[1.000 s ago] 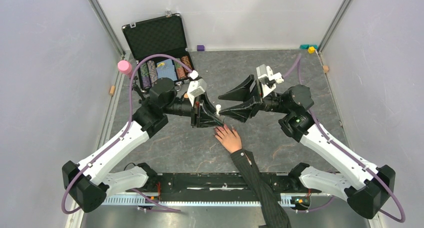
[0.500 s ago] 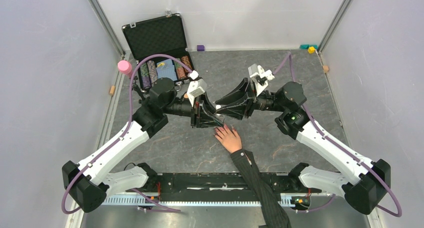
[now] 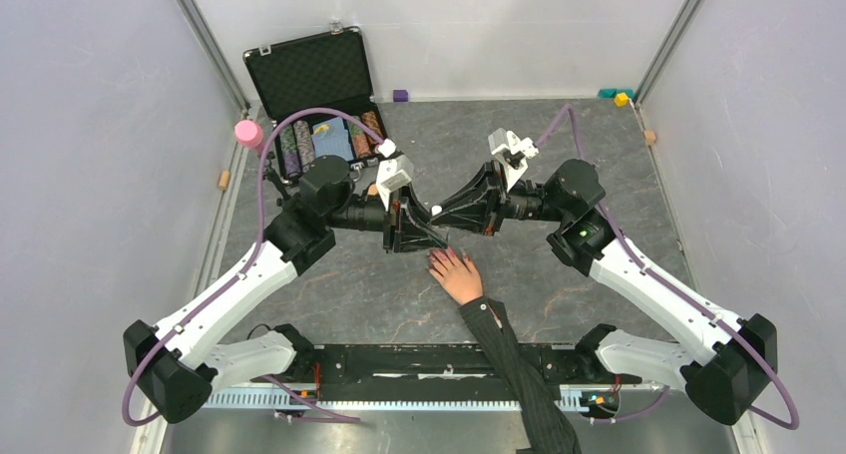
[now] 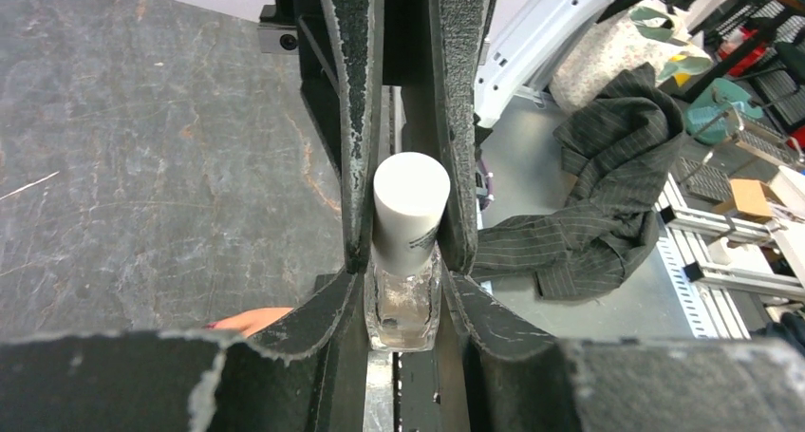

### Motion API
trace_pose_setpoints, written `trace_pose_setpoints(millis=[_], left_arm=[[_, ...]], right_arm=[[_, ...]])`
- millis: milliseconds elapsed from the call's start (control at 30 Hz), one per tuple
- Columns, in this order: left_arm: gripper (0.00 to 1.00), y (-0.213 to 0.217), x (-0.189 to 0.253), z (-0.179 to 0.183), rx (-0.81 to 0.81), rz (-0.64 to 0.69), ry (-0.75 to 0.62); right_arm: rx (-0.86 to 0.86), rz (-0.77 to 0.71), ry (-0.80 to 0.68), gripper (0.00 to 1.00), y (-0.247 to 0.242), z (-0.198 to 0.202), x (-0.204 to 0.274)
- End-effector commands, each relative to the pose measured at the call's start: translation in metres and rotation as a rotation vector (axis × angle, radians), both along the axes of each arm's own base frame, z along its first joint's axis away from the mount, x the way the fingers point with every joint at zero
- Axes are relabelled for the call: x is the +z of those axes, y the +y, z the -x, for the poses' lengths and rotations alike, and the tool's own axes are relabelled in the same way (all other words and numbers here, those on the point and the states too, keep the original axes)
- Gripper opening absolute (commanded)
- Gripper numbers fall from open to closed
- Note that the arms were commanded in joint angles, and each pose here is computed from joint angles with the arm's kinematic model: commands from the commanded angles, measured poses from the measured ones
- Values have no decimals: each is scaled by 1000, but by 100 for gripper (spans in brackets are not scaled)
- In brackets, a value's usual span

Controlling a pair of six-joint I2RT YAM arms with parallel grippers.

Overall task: Paint the nails
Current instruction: Screw the nail polish bottle.

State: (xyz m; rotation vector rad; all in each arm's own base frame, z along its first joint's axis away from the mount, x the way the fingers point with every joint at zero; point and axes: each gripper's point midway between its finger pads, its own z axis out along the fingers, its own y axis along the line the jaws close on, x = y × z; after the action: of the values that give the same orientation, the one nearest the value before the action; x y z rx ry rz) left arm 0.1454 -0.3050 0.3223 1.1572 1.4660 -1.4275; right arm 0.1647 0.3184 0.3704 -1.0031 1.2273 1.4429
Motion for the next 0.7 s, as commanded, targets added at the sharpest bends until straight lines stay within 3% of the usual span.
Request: trace_pose_setpoints(millis=[0, 333, 667], left_arm=[[2, 2, 13, -20, 118, -1, -70], [2, 10, 9, -49, 298, -28, -96], [2, 33, 9, -81, 546, -25, -165]], right_arm=[[10, -12, -43, 5, -3, 5, 9], [-27, 34, -32, 0, -4, 0, -9], [-238, 142, 57, 0, -6, -34, -41]])
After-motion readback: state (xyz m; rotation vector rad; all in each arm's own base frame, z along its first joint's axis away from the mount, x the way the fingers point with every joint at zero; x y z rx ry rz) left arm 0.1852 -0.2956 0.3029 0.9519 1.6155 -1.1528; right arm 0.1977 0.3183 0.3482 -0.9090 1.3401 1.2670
